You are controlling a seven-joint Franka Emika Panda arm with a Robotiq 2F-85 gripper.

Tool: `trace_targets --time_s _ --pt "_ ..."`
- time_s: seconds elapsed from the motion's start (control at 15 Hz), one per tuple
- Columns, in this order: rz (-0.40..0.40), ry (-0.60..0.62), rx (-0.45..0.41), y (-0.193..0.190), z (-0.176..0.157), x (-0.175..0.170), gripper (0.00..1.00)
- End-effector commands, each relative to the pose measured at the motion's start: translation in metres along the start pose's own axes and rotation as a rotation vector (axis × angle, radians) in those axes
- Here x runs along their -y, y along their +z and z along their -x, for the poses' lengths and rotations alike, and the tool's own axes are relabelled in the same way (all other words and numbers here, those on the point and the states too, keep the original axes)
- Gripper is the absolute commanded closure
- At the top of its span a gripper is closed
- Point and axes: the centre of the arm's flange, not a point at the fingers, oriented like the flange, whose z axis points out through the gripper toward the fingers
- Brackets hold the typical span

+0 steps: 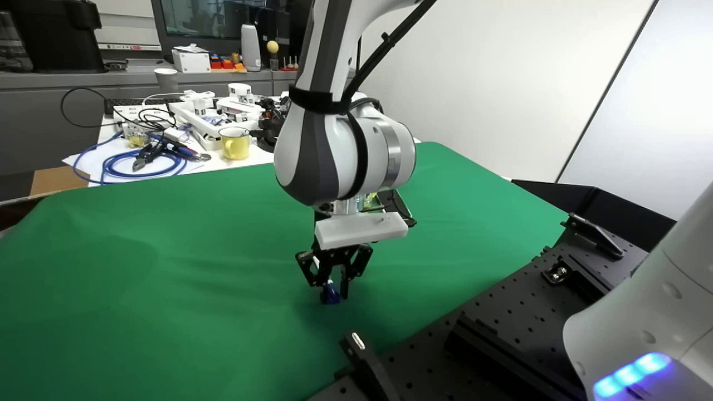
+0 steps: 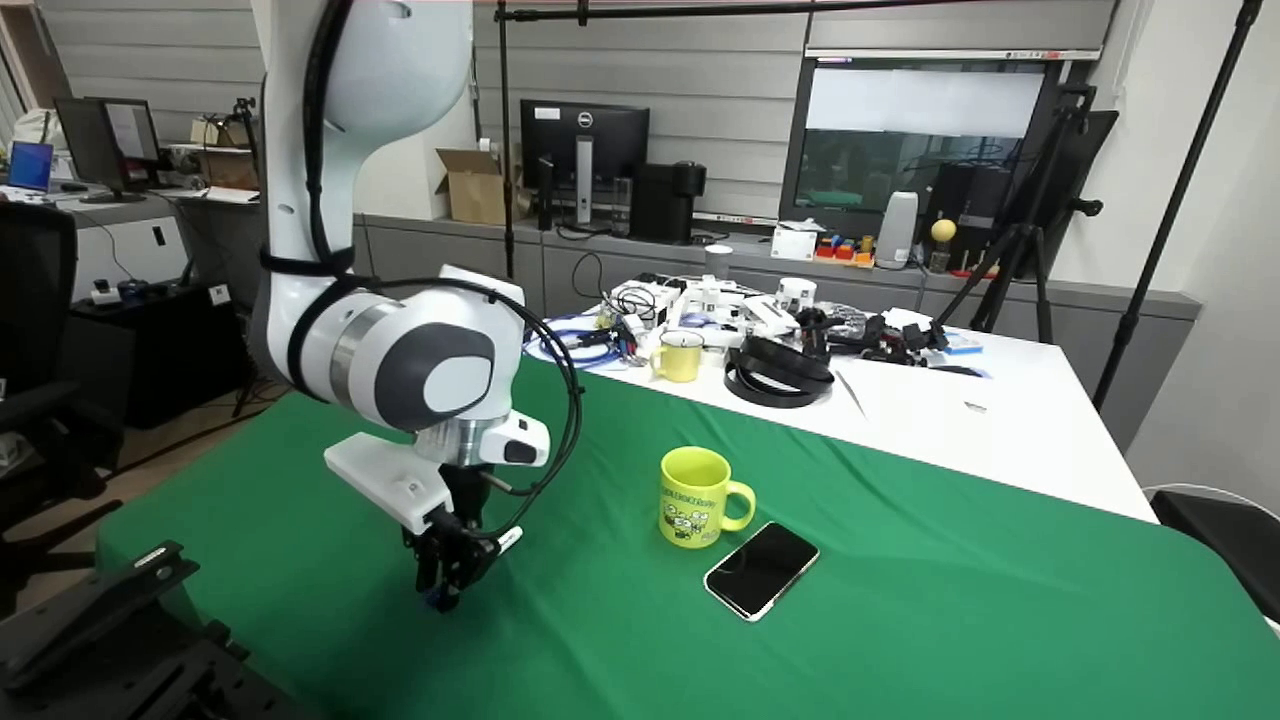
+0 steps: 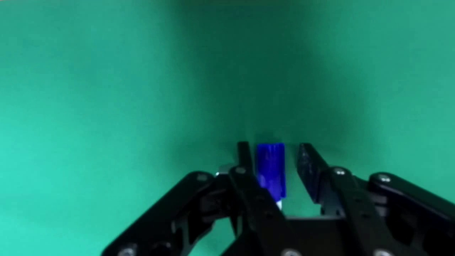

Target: Take the marker from the green cup and put it on the table

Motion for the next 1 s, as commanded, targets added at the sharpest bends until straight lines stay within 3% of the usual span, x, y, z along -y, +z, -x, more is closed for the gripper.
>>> trace_targets --time_s 0.0,0.27,0.33,0.53,0.6,0.93 --pt "-0.042 0.055 -0.01 -0.053 -0.028 0.0 0.3" --pt "-0.104 0.09 -0.057 -0.121 -0.048 -0.01 0.03" --pt "-0.119 0.099 -0.058 -0.137 -0.05 -0.014 0.01" --pt "-0.174 0.109 -0.031 -0.178 -0.045 -0.022 0.0" --pt "-0.136 0.099 -0.053 -0.147 -0.058 -0.017 0.0" --pt "-0.163 0.101 -0.04 -0.17 -0.052 -0.018 0.0"
